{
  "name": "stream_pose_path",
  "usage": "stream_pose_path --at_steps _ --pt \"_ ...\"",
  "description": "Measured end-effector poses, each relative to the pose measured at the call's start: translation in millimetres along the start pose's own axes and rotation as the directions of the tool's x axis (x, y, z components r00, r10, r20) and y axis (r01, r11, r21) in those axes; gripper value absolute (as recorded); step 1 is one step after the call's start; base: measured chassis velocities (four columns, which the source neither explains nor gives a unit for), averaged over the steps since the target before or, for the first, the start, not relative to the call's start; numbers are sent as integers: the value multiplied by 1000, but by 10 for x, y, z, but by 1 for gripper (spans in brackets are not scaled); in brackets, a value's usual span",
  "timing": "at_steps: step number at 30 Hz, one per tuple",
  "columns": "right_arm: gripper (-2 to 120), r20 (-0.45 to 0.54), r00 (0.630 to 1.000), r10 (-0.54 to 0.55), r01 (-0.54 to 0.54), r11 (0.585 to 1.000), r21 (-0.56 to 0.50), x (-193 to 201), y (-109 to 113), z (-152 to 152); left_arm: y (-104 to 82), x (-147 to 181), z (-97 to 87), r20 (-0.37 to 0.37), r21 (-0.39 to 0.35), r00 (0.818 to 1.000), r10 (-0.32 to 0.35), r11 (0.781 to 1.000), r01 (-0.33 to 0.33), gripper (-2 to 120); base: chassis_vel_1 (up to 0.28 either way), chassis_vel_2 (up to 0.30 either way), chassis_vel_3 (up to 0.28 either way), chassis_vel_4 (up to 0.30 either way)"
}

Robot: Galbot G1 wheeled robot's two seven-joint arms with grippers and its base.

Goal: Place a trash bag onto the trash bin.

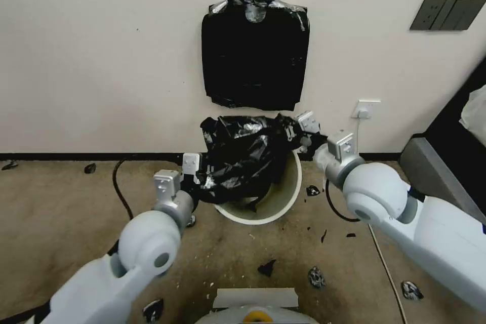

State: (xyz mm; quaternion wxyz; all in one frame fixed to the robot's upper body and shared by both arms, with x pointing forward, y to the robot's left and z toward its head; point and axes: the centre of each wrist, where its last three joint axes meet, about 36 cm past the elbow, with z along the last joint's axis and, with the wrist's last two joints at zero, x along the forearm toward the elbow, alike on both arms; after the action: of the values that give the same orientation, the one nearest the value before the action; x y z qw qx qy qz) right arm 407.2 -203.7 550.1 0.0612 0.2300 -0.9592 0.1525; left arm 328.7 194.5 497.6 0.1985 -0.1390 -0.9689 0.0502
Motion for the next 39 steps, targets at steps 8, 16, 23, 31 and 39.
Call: stream_pose_path --at_steps 8,16,23,31,39 --pt "0 -163 985 -51 54 998 17 131 -220 173 69 167 12 84 -53 994 71 996 -67 3 0 0 0 0" --pt "0 -240 963 -120 120 993 -12 438 -324 224 151 266 -33 175 68 983 48 996 -61 3 0 0 0 0" --pt "0 -234 950 -208 201 978 -56 621 -221 296 165 275 -140 216 265 976 14 961 -72 3 0 0 0 0" --pt "0 -248 948 -200 184 979 -85 737 -149 530 283 307 -171 202 331 979 -28 943 -41 4 0 0 0 0" --pt "0 -196 959 -207 168 965 -200 777 124 646 278 361 -137 173 360 984 -32 933 -33 5 0 0 0 0"
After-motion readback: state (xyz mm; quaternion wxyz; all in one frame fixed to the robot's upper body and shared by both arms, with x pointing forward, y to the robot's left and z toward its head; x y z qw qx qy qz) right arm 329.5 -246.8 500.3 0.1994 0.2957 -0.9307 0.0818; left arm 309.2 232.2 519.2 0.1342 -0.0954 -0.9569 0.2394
